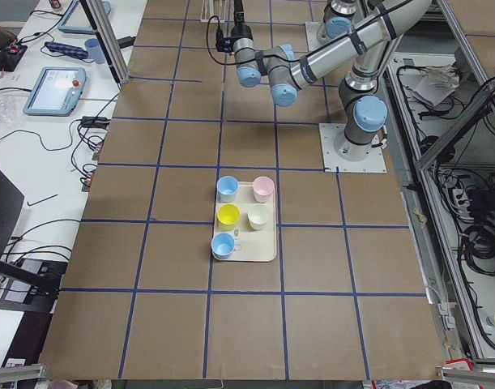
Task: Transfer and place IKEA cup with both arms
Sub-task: 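Carry the white cup toward the left gripper while the left gripper reaches to meet it, then close the left gripper on the white cup's base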
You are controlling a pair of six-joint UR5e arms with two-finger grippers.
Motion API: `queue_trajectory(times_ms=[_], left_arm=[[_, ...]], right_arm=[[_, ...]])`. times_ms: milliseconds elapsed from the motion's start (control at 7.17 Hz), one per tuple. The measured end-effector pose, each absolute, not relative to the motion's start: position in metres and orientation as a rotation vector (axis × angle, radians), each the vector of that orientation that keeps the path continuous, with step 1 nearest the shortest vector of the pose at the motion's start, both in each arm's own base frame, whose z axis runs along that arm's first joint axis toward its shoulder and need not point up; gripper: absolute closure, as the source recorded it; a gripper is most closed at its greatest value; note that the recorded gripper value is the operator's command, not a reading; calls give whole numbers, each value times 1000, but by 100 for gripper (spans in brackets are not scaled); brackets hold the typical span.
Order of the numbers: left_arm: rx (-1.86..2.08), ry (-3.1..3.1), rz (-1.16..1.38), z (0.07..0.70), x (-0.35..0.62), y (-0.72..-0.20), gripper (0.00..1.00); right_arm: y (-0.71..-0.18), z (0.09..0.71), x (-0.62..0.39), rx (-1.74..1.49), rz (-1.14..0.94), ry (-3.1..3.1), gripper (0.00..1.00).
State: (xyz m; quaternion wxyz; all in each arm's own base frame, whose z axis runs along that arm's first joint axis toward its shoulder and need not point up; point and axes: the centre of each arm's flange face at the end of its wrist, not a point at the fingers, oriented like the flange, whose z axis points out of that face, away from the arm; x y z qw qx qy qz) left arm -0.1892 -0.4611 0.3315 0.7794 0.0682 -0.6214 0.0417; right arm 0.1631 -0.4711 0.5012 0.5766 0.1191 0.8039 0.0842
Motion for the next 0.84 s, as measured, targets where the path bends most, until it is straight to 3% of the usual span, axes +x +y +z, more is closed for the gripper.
queue_trajectory(times_ms=[558, 836], left_arm=[[170, -1276, -36, 335, -221, -454, 5], [165, -1271, -47, 337, -224, -452, 25]], right_arm=[[-462, 501, 178, 245, 217, 1893, 54], [-459, 496, 179, 245, 223, 1895, 53]])
